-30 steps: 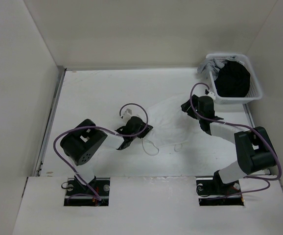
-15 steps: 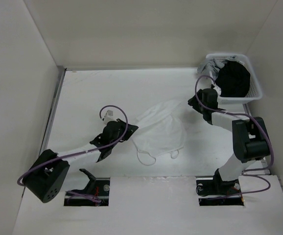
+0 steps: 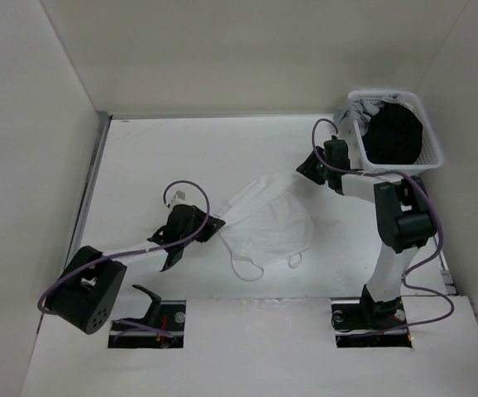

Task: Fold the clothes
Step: Flatten the tank top out

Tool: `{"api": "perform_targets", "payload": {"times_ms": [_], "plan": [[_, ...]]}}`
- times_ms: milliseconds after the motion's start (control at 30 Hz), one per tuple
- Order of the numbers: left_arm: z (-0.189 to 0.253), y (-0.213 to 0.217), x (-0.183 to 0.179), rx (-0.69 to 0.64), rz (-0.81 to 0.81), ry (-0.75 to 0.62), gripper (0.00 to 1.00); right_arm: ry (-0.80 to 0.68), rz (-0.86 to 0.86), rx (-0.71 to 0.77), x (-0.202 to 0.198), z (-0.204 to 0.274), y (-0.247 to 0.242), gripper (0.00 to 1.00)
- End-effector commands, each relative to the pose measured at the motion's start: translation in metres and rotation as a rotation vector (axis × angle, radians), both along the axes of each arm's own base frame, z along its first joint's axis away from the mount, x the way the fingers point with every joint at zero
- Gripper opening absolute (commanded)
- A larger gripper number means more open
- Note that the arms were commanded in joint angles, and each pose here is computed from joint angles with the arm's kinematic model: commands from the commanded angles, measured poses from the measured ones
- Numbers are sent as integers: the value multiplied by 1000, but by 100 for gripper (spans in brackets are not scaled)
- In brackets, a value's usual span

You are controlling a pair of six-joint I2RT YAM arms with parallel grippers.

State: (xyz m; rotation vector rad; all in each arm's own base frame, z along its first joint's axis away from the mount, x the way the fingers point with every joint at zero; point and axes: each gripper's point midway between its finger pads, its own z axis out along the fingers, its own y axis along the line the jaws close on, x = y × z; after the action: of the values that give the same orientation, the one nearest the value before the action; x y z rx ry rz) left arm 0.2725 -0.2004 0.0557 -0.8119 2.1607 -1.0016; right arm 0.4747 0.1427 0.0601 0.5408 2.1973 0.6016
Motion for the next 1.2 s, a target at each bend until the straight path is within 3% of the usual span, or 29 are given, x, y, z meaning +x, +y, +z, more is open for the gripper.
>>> {"api": "perform_targets", "payload": {"times_ms": [0,300,500,667,900,1033,1167], "plan": [[10,-2,7,-25,-27,-46,3,25,25,28,2,4,8,45],[-3,28,20,-5,15,-26,4,63,19,-12,2,-6,17,52],[-3,28,21,-14,13,-28,4,75,18,15,3,-13,24,40],[-4,30,19,-10,20,-27,4,73,9,10,2,-13,24,36],[1,33,25,-15,38,-40,4,40,-27,11,2,-7,21,10],[28,35,43,-64,79,-94,3,-75,-23,43,-2,29,23,3],[104,27,66,-125,89,-267,3,-241,7,66,-28,105,26,2]]}}
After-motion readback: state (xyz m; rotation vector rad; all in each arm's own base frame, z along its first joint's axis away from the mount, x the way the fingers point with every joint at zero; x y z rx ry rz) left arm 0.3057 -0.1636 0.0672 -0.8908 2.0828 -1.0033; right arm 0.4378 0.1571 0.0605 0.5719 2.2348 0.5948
